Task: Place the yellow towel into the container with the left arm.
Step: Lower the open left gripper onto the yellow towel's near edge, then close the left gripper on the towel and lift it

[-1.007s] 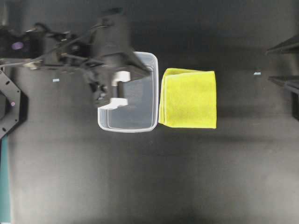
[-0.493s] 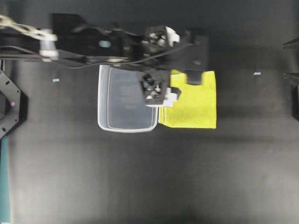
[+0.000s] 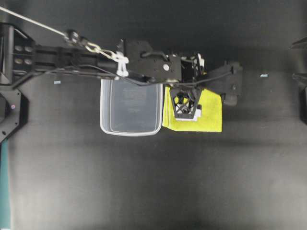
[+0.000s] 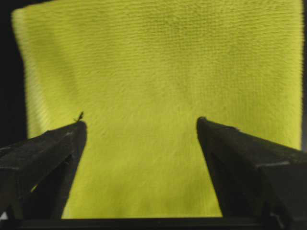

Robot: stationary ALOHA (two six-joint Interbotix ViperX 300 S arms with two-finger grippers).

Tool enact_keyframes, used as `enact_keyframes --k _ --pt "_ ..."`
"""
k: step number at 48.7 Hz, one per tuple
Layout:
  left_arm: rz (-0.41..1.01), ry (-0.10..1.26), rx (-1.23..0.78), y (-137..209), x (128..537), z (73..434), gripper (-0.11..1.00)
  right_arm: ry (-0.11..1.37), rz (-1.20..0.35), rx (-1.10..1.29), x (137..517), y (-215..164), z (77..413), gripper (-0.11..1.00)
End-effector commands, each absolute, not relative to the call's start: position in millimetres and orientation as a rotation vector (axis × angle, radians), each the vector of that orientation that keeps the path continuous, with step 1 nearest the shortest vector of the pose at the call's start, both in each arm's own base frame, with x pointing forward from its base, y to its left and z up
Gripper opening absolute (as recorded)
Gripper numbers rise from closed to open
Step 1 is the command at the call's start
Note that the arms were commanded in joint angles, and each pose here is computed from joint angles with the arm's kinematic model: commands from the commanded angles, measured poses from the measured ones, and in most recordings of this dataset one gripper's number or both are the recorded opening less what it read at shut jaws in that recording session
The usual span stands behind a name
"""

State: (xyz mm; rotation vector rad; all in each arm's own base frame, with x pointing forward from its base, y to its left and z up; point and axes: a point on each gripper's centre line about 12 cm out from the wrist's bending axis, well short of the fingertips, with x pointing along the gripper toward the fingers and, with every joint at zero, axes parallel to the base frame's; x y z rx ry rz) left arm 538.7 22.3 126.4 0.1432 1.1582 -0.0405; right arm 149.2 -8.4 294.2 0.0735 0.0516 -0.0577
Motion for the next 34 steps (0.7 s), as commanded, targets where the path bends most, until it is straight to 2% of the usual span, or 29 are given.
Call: enact_keyframes --k 1,13,18,21,30,34 --pt "-0.054 1.14 0.157 13.5 543.6 121.4 0.91 0.027 -0.058 0.077 149.0 -8.6 303.4 0.71" --pt "-0.068 1.187 0.16 5.9 538.7 97.0 0.9 0.024 -0.058 0.079 148.7 -8.6 304.3 0.71" --pt "-0.07 1.182 0.162 5.1 538.9 99.4 0.85 0.025 -0.059 0.077 148.7 -8.8 304.1 0.71" --pt "-0.07 1.182 0.162 5.1 538.9 100.6 0.75 0.027 -0.058 0.079 148.7 -8.6 304.0 0.71" --pt "-0.065 1.136 0.164 6.8 544.1 124.0 0.24 0.03 -0.058 0.077 148.7 -8.6 303.1 0.71" --pt "-0.058 1.104 0.163 8.6 546.9 148.5 0.07 0.032 -0.058 0.078 148.7 -8.6 302.5 0.71"
